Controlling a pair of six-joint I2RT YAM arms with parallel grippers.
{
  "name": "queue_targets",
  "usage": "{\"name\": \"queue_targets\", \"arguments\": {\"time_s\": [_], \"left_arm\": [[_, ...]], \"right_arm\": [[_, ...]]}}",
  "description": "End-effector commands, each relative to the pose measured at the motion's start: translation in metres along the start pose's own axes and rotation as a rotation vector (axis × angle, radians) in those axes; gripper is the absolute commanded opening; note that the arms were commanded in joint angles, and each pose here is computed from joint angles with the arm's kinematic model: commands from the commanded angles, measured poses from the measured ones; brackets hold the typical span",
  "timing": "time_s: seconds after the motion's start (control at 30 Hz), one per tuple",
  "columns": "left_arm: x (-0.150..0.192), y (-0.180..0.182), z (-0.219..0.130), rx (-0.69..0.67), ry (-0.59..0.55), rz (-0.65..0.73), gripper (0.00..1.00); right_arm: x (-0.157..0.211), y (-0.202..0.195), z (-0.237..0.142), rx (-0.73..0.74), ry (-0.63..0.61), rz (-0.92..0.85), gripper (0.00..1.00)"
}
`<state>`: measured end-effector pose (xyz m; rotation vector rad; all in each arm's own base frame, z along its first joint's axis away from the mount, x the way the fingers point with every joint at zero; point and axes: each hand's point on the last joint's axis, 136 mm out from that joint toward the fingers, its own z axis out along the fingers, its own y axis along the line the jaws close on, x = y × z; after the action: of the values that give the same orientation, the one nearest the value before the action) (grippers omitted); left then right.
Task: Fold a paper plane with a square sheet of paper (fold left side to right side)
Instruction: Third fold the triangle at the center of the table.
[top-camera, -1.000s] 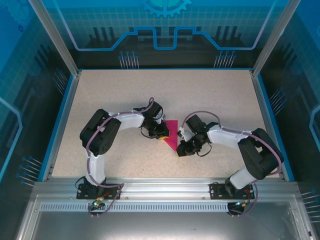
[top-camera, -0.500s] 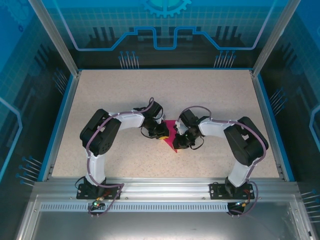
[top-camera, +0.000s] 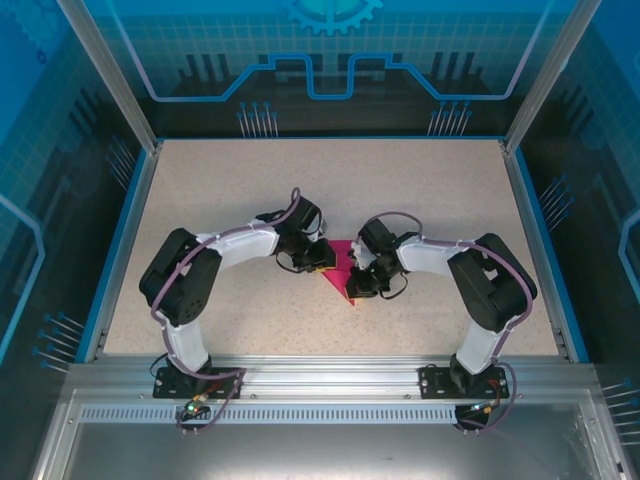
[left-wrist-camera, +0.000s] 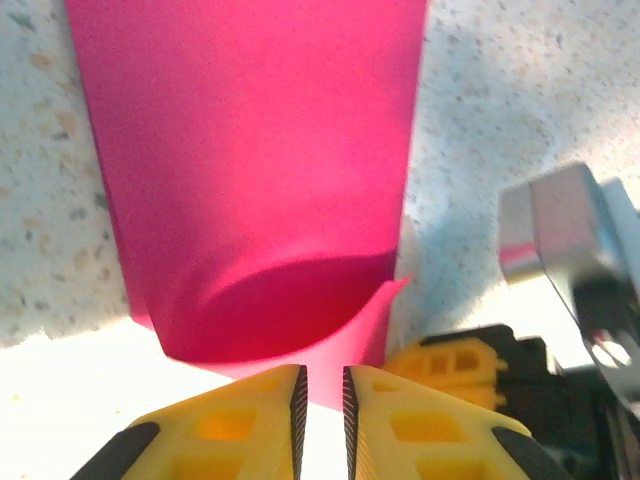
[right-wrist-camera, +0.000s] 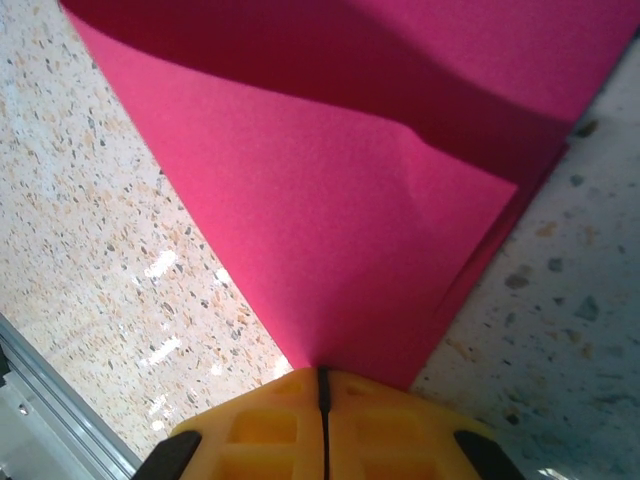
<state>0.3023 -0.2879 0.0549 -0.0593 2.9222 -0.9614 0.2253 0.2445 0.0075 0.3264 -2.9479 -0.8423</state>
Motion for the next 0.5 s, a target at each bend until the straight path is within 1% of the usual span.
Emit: {"name": "queue_targets", "arguments": {"time_s": [0.0, 0.13, 0.33, 0.47], "left_arm": [[0.024, -0.001, 0.004, -0.011, 0.040, -0.015, 0.20], [0.036, -0.005, 0.018, 0.002, 0.063, -0.031, 0.18], [0.041, -0.014, 0.035, 0.017, 0.094, -0.038, 0.17], [0.043, -0.010, 0.043, -0.003, 0.110, -0.046, 0.17]], "right_arm": [[0.030, -0.050, 0.017, 0.197, 0.093, 0.094, 0.04], [0.030, -0.051, 0.017, 0.202, 0.094, 0.091, 0.04], [0.031, -0.050, 0.017, 0.201, 0.096, 0.090, 0.03], [0.031, -0.050, 0.017, 0.203, 0.097, 0.089, 0.03]]}}
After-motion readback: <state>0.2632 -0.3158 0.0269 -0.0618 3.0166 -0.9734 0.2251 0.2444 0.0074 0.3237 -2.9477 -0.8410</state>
